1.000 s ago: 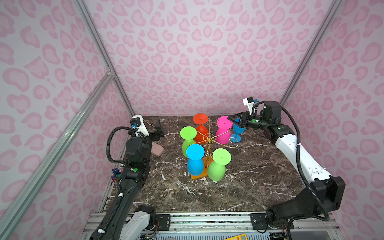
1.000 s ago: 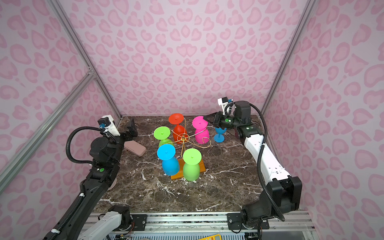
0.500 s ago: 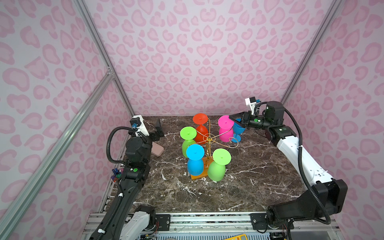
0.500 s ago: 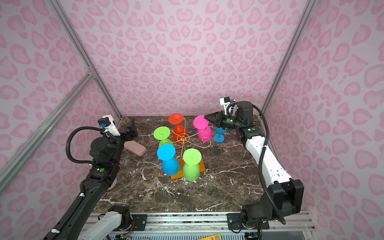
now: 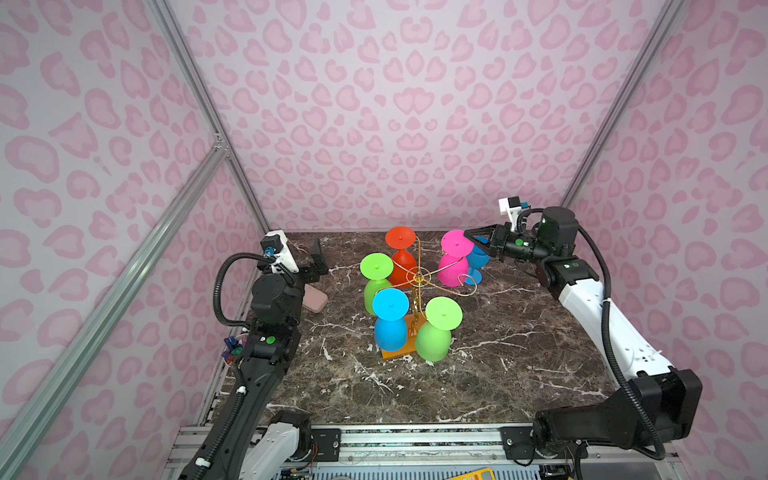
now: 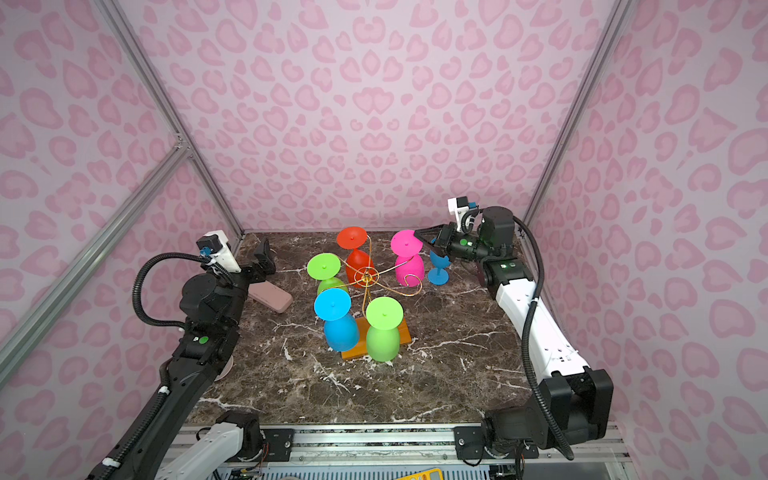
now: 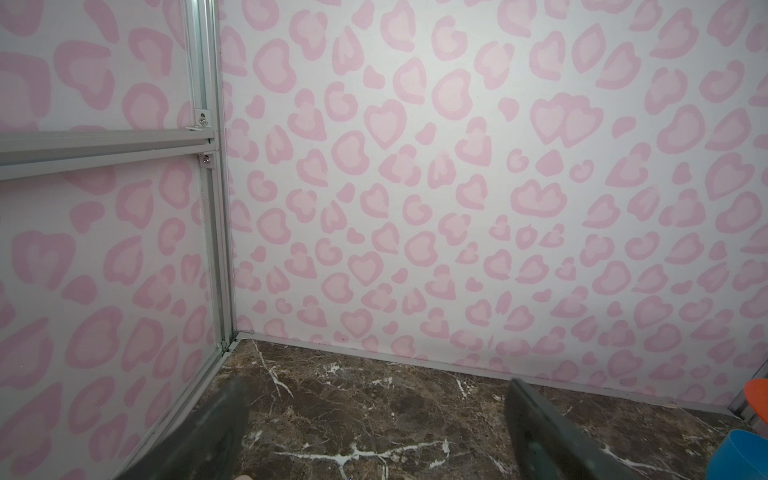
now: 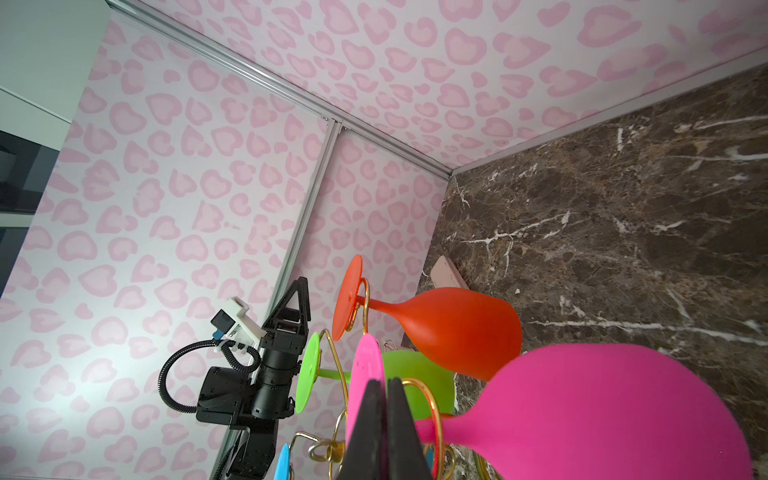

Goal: Take the wine glass off the wine glass rack

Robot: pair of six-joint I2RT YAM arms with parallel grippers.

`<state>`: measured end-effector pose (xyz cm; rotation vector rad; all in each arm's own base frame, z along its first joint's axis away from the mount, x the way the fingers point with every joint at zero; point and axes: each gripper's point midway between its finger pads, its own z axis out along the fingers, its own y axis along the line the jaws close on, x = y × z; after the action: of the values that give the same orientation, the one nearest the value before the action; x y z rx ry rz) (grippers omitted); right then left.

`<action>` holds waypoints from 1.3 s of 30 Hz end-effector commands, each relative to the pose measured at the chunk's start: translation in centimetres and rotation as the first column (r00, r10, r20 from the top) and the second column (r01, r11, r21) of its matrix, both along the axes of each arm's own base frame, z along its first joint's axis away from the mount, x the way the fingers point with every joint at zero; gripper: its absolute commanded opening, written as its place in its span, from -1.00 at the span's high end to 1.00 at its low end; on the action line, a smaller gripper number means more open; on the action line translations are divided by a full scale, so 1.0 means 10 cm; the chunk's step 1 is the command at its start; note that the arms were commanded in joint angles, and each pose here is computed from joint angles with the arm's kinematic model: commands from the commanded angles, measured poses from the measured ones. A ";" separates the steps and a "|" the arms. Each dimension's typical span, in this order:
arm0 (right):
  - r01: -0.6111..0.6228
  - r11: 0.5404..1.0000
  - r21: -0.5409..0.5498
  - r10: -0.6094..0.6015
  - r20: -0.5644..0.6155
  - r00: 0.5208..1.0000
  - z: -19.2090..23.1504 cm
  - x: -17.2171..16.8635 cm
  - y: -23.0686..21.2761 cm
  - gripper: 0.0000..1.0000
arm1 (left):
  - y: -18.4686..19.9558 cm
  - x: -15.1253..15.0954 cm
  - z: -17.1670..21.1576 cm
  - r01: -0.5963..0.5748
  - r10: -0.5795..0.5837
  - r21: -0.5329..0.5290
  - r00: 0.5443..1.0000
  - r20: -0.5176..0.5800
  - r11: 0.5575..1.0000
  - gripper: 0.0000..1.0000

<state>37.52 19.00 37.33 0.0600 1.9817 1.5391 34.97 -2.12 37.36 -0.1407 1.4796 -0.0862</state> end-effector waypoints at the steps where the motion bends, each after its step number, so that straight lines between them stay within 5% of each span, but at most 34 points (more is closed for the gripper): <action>1: 0.011 1.000 0.005 -0.011 0.046 0.999 0.08 0.00 -0.02 1.00 | 0.00 -0.03 0.09 0.006 -0.006 -0.008 0.999 0.032 1.000 -0.94; 25: -0.067 0.998 0.002 0.066 0.052 0.996 0.09 -0.24 0.36 1.00 | 0.01 -0.05 0.12 0.001 0.000 -0.006 0.999 0.039 1.000 -0.94; 39: -0.056 0.998 0.026 0.054 0.074 0.996 0.13 -0.04 0.48 1.00 | 0.02 -0.06 0.13 -0.002 0.003 -0.006 0.999 0.043 1.000 -0.94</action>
<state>36.66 23.68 37.38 -0.0100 1.9798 1.5778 34.53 -1.99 37.81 -0.1430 1.4670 -0.0869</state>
